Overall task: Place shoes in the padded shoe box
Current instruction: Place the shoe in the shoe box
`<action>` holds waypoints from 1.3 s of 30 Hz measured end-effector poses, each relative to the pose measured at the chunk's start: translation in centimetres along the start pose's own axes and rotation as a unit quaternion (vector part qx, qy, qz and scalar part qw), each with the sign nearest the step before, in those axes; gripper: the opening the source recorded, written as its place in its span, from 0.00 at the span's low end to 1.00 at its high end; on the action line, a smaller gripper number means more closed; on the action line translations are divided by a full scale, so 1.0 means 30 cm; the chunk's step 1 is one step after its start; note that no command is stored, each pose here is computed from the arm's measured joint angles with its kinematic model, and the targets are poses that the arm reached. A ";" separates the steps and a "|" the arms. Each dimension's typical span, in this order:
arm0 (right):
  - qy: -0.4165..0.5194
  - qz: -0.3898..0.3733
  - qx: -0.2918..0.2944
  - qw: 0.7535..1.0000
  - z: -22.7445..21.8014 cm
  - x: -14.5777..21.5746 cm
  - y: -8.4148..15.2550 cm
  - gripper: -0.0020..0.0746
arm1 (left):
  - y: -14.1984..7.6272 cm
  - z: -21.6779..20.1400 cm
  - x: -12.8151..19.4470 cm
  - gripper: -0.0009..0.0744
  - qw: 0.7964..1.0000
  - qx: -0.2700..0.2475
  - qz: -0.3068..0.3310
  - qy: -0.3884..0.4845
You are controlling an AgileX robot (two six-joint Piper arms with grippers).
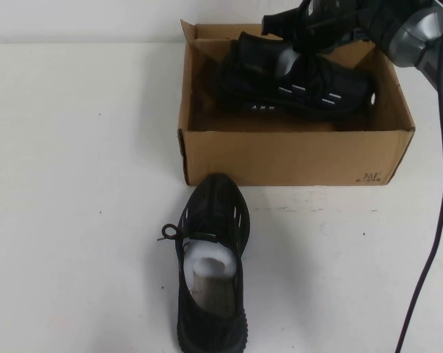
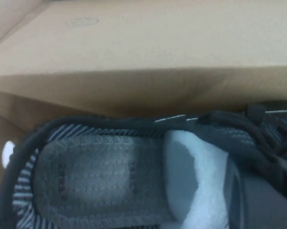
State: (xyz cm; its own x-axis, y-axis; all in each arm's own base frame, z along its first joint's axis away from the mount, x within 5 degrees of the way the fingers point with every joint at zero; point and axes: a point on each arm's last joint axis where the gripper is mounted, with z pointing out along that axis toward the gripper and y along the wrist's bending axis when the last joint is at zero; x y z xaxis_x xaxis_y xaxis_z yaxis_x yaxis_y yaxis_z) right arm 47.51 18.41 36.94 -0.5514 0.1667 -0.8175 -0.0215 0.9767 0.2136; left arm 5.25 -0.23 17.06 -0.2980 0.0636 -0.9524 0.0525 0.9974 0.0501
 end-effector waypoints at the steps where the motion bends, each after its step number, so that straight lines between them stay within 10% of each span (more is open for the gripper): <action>1: -0.001 -0.002 -0.001 1.000 0.006 0.002 0.001 0.02 | 0.000 0.000 0.000 0.01 1.000 0.000 0.000 0.000; 39: -0.002 -0.165 -0.037 0.986 0.125 0.071 0.029 0.02 | 0.000 0.000 0.000 0.01 1.000 0.000 0.000 0.000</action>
State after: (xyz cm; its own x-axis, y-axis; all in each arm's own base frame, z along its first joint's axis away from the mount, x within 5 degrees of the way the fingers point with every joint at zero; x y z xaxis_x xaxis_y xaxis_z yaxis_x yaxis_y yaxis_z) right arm 49.45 20.13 33.37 -0.5007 -0.1584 -0.8510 -0.2601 0.9652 -0.0266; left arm 5.25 -0.23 17.06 -0.2980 0.0636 -0.9524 0.0525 0.9974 0.0501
